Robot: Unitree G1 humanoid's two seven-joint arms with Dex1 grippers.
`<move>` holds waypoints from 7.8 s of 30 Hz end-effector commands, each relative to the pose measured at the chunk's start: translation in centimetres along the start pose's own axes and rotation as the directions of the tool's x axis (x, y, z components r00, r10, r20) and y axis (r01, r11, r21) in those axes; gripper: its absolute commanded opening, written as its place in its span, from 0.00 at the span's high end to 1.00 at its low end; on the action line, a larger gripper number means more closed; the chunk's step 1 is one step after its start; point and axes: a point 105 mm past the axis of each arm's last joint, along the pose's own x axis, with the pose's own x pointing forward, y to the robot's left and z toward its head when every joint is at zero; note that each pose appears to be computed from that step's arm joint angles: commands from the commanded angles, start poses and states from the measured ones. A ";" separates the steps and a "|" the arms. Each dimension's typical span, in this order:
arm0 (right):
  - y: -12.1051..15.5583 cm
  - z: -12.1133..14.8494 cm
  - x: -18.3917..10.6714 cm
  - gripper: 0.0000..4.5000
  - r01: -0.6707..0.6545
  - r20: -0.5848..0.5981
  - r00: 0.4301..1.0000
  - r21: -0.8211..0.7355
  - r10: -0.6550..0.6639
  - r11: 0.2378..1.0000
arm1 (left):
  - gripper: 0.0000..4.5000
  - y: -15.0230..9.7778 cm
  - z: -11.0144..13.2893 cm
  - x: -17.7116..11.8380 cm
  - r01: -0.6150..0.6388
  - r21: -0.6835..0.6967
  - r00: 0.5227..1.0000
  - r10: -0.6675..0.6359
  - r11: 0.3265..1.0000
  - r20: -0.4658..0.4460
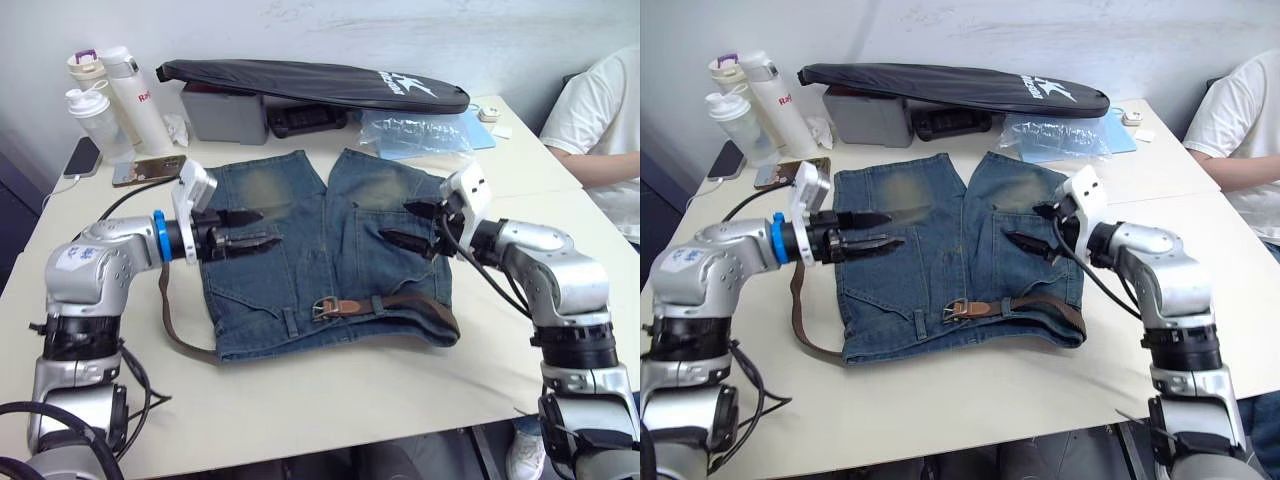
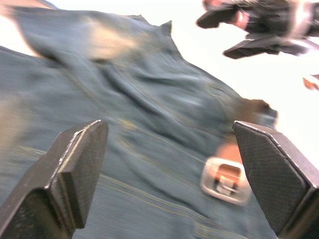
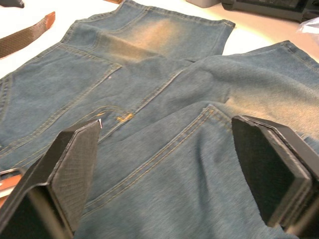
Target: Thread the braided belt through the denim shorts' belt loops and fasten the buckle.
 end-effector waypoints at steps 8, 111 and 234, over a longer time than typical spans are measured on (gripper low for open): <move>5.2 0.6 -4.8 0.00 -0.290 -0.175 0.945 -0.062 0.276 0.955 | 0.01 0.6 -0.5 -5.6 -0.147 0.045 0.989 0.147 0.988 -0.009; 8.3 -3.6 -0.3 0.00 -0.176 -0.156 0.984 -0.748 0.088 0.640 | 1.00 4.2 -1.5 -1.8 0.125 0.846 0.960 0.151 0.519 -0.235; 9.2 -5.4 0.8 0.02 -0.168 -0.098 0.979 -0.881 0.176 0.443 | 1.00 1.5 1.1 1.9 -0.078 -0.869 0.902 0.406 0.488 0.146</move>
